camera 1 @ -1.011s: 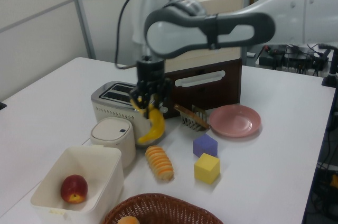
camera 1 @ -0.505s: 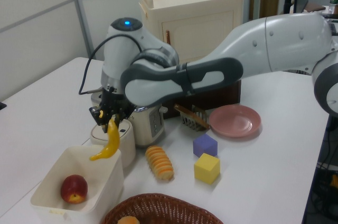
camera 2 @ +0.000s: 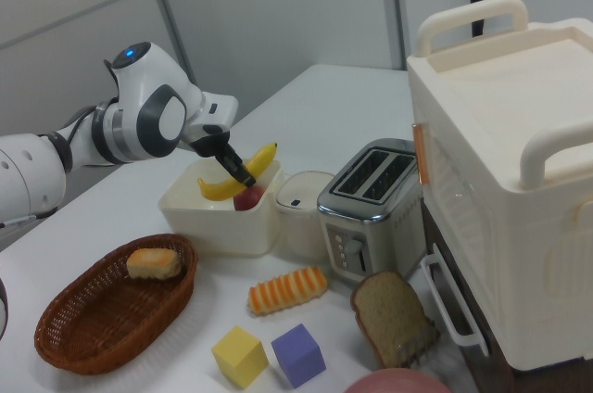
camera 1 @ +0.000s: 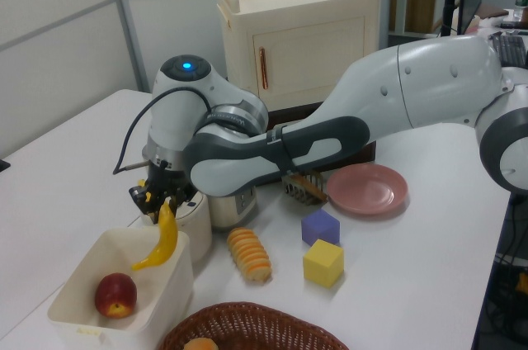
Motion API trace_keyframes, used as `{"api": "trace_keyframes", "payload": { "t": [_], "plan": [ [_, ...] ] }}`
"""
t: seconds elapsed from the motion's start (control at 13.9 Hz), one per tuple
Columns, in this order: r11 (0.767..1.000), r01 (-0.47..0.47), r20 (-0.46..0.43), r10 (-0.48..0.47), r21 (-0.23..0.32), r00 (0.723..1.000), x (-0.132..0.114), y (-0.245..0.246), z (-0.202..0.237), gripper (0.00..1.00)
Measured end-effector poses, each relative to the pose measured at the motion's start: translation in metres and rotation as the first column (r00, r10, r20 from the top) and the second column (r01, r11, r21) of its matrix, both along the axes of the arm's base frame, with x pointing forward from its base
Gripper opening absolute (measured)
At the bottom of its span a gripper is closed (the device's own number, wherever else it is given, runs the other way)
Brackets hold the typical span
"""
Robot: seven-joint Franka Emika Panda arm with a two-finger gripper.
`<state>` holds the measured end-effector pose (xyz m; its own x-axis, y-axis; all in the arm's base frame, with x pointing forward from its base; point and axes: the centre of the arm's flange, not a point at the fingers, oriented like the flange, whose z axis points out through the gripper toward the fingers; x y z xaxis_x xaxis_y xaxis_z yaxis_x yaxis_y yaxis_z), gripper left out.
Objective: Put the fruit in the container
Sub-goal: 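Lower the banana into the container beside the apple and release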
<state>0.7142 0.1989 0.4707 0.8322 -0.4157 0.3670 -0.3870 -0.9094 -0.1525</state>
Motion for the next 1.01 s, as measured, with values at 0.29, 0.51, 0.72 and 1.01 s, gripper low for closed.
{"api": "trace_keyframes", "payload": {
  "t": [0.29,0.51,0.72,1.01],
  "plan": [
    [0.998,-0.056,0.032,0.055,0.006,0.998,-0.004,0.036,-0.01,0.33],
    [0.996,-0.09,0.023,0.09,-0.002,0.996,-0.007,0.06,-0.031,0.33],
    [0.995,-0.104,0.03,0.104,-0.012,0.994,-0.004,0.067,-0.051,0.38],
    [0.994,-0.104,0.042,0.106,-0.038,0.993,-0.002,0.063,-0.049,0.75]
  ]
}}
